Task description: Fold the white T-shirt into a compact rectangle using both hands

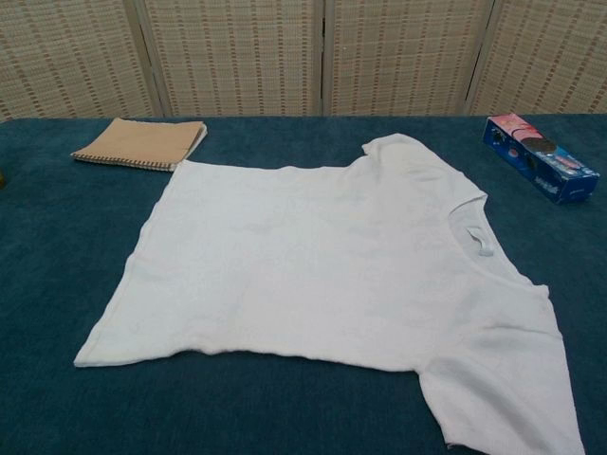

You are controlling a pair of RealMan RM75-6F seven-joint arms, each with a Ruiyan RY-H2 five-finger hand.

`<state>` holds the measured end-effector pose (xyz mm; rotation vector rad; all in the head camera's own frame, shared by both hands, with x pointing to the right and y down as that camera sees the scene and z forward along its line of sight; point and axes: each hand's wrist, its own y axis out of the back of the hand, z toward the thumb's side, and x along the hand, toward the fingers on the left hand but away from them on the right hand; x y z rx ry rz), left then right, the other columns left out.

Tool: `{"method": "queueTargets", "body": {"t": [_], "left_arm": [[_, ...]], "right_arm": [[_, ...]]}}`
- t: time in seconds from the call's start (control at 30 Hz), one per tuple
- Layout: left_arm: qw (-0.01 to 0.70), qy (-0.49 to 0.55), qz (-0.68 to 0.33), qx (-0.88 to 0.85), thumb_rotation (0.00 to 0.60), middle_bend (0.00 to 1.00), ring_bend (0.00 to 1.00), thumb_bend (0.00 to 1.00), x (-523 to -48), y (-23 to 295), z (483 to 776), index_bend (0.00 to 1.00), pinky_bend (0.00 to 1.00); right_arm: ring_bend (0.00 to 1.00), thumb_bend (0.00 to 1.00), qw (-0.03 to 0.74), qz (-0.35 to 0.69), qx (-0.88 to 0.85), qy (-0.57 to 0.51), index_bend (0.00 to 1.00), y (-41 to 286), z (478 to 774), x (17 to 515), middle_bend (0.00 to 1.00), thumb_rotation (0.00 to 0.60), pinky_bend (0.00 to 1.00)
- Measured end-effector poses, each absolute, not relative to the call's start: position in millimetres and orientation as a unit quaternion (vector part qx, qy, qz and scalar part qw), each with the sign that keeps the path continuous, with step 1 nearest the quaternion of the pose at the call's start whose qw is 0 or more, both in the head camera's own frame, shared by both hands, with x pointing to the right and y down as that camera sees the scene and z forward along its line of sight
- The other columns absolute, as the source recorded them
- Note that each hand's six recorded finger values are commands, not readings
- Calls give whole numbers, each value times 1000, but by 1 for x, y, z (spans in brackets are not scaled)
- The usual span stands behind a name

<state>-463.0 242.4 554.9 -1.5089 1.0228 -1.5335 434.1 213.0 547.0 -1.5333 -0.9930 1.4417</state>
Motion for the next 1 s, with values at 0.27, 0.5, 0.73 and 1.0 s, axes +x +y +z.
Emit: {"method": "queueTargets", "body": {"t": [0.27, 0.5, 0.73, 1.0], "left_arm": [[370, 389, -586, -607, 600, 91, 120, 242, -458, 241, 558, 251, 23], [374, 355, -562, -647, 600, 91, 120, 242, -443, 241, 566, 232, 23], [393, 307, -507, -703, 600, 92, 124, 242, -407, 237, 577, 235, 23], [393, 253, -442, -766, 600, 92, 127, 242, -348, 246, 607, 240, 23]], "right_arm": [[179, 214, 395, 567, -607, -391, 205, 214, 548, 432, 256, 600, 260], [179, 214, 401, 563, -603, -399, 205, 212, 544, 432, 256, 600, 259], [179, 214, 409, 558, -603, -398, 205, 208, 540, 428, 256, 600, 259], [179, 214, 411, 556, -606, -393, 205, 206, 539, 423, 256, 600, 259]]}}
